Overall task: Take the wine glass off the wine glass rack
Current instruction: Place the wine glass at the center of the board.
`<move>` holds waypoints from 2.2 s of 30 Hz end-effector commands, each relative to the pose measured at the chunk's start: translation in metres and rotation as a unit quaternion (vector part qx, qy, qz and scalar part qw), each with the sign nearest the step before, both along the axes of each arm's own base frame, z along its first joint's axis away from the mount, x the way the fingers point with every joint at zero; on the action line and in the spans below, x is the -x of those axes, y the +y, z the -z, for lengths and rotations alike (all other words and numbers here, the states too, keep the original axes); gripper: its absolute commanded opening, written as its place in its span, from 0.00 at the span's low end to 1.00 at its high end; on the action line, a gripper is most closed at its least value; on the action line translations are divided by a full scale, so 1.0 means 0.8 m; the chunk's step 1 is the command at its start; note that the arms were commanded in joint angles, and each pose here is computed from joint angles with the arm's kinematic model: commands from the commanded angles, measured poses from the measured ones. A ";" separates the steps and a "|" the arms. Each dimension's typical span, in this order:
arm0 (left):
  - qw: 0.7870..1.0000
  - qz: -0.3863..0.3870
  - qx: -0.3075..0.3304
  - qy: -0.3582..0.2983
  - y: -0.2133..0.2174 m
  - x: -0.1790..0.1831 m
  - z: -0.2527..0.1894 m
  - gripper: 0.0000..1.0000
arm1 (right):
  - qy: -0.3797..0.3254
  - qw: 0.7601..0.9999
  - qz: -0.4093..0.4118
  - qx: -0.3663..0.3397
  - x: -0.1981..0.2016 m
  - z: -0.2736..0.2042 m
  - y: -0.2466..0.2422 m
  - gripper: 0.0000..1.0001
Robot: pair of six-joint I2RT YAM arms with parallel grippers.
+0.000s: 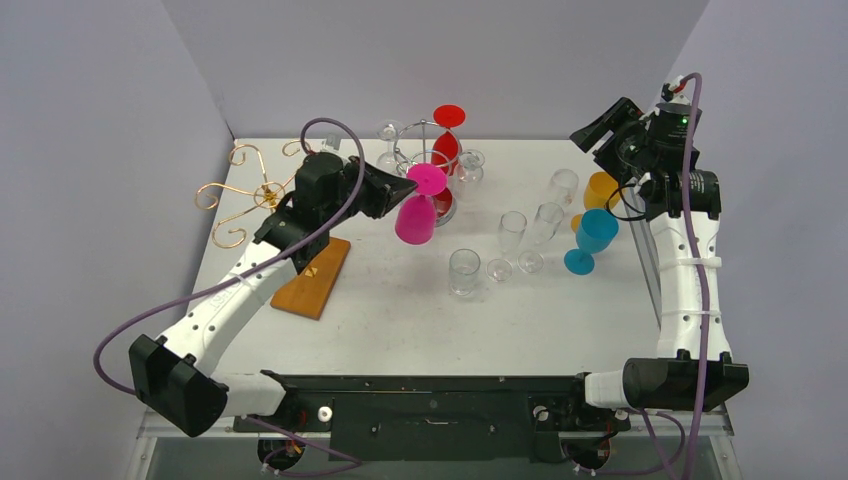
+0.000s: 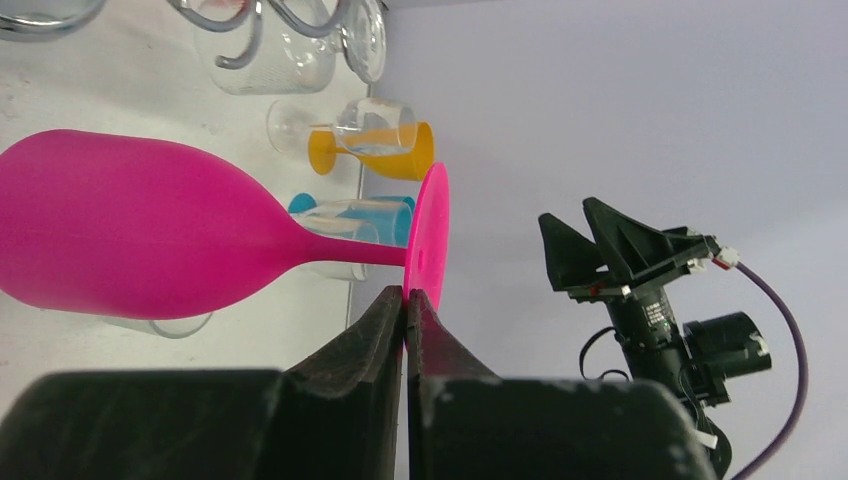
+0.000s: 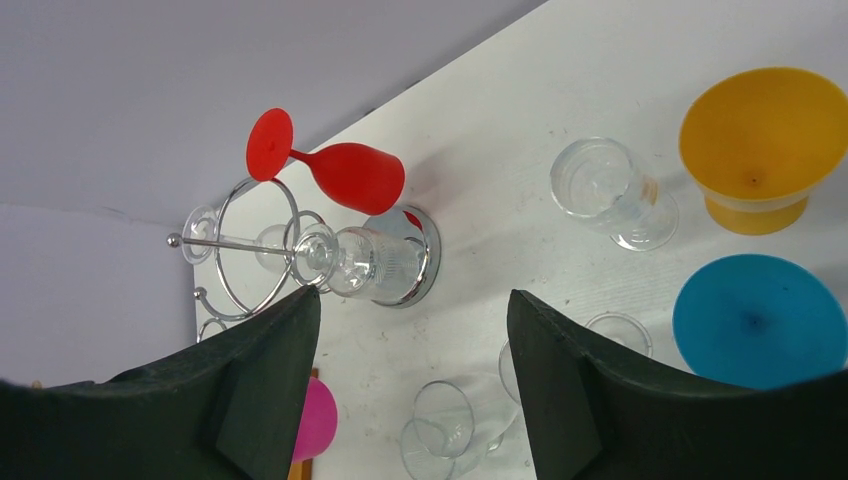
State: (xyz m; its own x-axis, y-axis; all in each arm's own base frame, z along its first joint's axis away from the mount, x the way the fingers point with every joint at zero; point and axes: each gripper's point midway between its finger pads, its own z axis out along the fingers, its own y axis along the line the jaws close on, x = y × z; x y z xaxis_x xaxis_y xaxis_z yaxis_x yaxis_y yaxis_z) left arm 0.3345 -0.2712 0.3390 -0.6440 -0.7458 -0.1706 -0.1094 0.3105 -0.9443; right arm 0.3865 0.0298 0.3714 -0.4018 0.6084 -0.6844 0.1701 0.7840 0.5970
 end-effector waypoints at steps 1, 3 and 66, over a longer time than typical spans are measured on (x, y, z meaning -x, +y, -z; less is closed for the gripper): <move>0.996 0.045 0.047 -0.063 -0.017 0.004 -0.055 0.00 | -0.038 0.999 -0.004 0.008 0.003 -0.024 0.003 0.64; 0.994 0.061 0.054 -0.072 -0.023 0.004 -0.061 0.00 | -0.037 0.999 -0.004 0.007 0.003 -0.024 0.003 0.64; 0.827 0.259 0.474 -0.160 -0.034 0.052 -0.353 0.00 | -0.389 0.765 -0.357 -0.370 0.130 -0.247 0.203 0.61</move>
State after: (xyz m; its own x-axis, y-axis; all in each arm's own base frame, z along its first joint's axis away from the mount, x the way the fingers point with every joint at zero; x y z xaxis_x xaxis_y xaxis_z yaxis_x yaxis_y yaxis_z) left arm 0.3257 -0.3123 0.5877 -0.9156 -0.3763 0.1413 0.1104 -0.5735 -0.8118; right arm 0.3208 0.1920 0.5280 -0.4786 0.7638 -0.4330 -0.6590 0.0134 0.7520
